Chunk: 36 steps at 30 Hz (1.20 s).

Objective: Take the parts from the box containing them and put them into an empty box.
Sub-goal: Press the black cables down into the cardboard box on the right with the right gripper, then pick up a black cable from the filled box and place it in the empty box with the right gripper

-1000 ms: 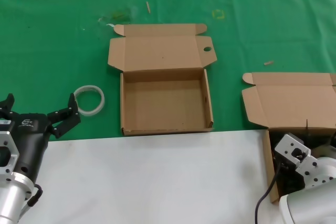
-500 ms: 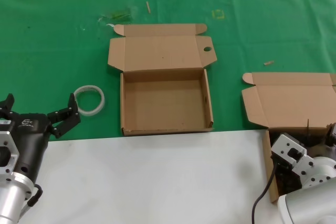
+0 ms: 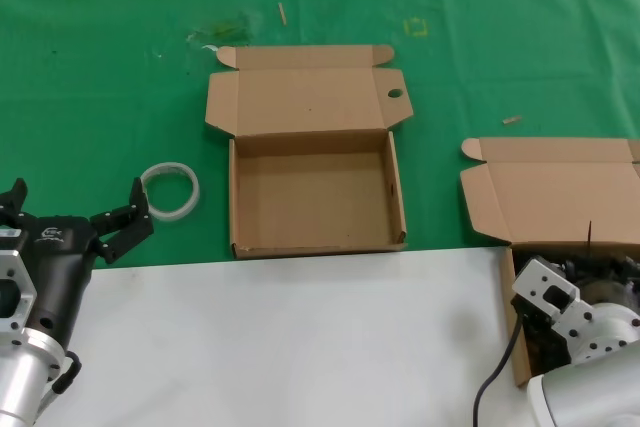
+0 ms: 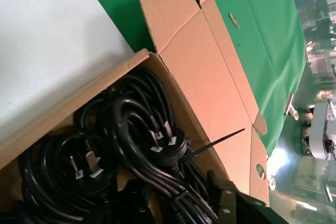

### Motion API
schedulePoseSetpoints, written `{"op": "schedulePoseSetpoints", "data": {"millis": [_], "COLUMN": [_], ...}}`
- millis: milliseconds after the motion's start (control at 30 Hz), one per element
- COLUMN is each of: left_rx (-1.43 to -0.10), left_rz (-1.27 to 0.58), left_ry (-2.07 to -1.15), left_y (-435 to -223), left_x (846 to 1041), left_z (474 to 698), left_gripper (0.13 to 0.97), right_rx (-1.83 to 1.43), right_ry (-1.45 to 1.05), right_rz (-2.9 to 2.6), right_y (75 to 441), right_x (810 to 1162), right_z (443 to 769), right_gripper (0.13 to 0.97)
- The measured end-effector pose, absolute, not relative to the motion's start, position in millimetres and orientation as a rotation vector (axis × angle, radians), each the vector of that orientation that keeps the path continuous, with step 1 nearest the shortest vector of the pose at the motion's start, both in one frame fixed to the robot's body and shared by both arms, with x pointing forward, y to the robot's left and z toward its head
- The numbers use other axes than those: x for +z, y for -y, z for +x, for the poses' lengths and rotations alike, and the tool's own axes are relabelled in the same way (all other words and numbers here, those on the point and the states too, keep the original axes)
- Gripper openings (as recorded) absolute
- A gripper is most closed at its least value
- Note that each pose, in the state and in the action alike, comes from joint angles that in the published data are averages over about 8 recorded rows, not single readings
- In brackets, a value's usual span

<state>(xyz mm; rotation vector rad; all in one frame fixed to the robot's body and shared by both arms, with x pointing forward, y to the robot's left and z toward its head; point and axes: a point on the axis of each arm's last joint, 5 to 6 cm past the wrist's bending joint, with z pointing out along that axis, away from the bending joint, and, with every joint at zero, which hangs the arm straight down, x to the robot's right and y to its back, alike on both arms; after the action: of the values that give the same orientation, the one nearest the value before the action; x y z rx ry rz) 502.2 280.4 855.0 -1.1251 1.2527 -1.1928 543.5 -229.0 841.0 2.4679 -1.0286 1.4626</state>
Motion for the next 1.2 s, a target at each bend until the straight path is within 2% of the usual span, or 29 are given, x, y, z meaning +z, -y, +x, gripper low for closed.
{"op": "schedulePoseSetpoints", "data": {"millis": [100, 133, 400, 833, 1200], "left_rx": [-1.193, -1.193, -1.193, -1.193, -1.193], "left_rz": [-1.125, -1.125, -1.125, -1.125, -1.125], "left_ry": [-1.253, -1.253, -1.253, -1.253, -1.253], "left_y": [-280, -280, -280, -280, -280], "left_x": [855.0, 855.0, 855.0, 855.0, 855.0], "left_z": [502, 502, 502, 502, 502], "left_gripper": [0.966, 0.966, 0.966, 0.966, 0.966], "right_rx": [1.462, 1.462, 1.464, 1.484, 1.620], "right_ry": [1.034, 1.036, 1.050, 1.082, 1.094], "right_rz": [2.474, 2.476, 2.486, 2.467, 2.405], "right_y": [228, 228, 227, 229, 218], "right_x": [840, 840, 841, 850, 888], "right_z": [543, 543, 542, 532, 520], "right_gripper": [0.436, 0.436, 0.274, 0.230, 0.230]}}
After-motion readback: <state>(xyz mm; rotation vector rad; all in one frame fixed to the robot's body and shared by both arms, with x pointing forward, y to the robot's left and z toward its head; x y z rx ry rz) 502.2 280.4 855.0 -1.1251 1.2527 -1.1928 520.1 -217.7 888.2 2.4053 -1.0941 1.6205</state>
